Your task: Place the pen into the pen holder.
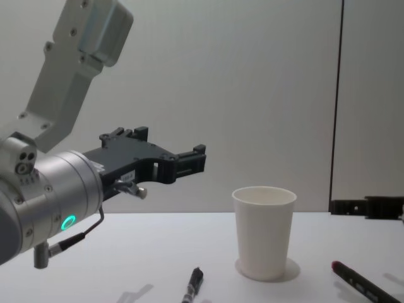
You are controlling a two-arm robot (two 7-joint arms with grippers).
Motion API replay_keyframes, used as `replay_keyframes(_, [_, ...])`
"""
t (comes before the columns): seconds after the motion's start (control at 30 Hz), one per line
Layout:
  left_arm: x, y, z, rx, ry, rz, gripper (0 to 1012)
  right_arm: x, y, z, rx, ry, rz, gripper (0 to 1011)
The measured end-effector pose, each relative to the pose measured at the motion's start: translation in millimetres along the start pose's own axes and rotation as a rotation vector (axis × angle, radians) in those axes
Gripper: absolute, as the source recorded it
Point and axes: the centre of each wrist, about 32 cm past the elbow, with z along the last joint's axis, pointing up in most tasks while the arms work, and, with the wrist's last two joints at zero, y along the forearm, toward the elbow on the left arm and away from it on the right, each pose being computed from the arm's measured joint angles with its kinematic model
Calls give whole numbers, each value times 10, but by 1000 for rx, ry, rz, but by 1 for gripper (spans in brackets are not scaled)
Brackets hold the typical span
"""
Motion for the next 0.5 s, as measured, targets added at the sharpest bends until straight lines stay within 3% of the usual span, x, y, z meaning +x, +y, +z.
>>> replay_keyframes(0.5, [0, 0, 0, 0, 0, 0, 1000, -74, 151, 85, -147, 17, -35, 1001])
